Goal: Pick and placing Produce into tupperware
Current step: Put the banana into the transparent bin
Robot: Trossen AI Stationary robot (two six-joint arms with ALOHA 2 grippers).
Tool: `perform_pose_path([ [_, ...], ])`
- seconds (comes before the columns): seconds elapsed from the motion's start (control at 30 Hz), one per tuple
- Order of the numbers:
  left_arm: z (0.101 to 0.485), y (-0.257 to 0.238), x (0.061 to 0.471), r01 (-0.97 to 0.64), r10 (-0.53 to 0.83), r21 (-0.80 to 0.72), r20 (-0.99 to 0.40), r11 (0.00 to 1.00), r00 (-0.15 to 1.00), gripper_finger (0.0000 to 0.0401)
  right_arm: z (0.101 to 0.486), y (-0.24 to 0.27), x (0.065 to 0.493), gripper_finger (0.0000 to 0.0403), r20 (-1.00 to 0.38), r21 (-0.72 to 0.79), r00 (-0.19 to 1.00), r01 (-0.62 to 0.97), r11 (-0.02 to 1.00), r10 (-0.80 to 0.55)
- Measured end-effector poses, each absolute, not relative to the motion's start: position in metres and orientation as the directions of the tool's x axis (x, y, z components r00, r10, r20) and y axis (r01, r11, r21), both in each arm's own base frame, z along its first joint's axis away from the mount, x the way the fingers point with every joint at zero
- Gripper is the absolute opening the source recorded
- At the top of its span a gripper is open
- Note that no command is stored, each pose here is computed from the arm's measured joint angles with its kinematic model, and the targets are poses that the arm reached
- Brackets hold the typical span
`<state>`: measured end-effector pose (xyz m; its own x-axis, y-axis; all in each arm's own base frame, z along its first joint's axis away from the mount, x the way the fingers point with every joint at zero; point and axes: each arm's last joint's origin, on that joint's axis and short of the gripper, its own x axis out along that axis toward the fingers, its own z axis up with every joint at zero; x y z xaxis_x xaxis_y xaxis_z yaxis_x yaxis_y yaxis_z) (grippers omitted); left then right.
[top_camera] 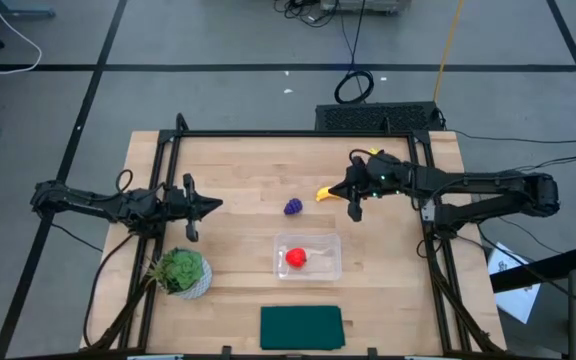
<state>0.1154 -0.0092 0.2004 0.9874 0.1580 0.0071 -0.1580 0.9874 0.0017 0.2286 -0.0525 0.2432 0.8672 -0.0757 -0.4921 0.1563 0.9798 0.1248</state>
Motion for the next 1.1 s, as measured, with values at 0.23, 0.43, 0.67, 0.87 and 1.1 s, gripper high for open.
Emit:
perform_pose_path([
  [0.23, 0.2, -0.009, 0.115, -0.158, 0.158, 0.0, 0.007, 0.987, 0.987, 0.0021, 0.239, -0.068, 0.247, 0.0, -0.581, 0.182, 0.814, 0.13, 0.975, 0.0],
  [0.43, 0.2, -0.009, 0.115, -0.158, 0.158, 0.001, 0.007, 0.987, 0.987, 0.0021, 0.242, -0.078, 0.258, 0.0, -0.665, 0.18, 0.747, 0.15, 0.972, 0.007],
  [0.67, 0.2, -0.009, 0.115, -0.158, 0.158, 0.001, 0.007, 0.987, 0.987, 0.0021, 0.24, -0.081, 0.266, 0.0, -0.674, 0.234, 0.734, 0.108, 0.966, 0.081],
  [0.87, 0.2, -0.009, 0.115, -0.158, 0.158, 0.002, 0.007, 0.987, 0.987, 0.0021, 0.235, -0.084, 0.267, 0.0, -0.686, 0.235, 0.723, 0.117, 0.965, 0.079],
  [1.1, 0.2, -0.009, 0.115, -0.159, 0.158, 0.049, 0.007, 0.986, 0.987, 0.0021, 0.233, -0.102, 0.259, 0.0, -0.706, 0.233, 0.707, 0.174, 0.957, 0.043],
])
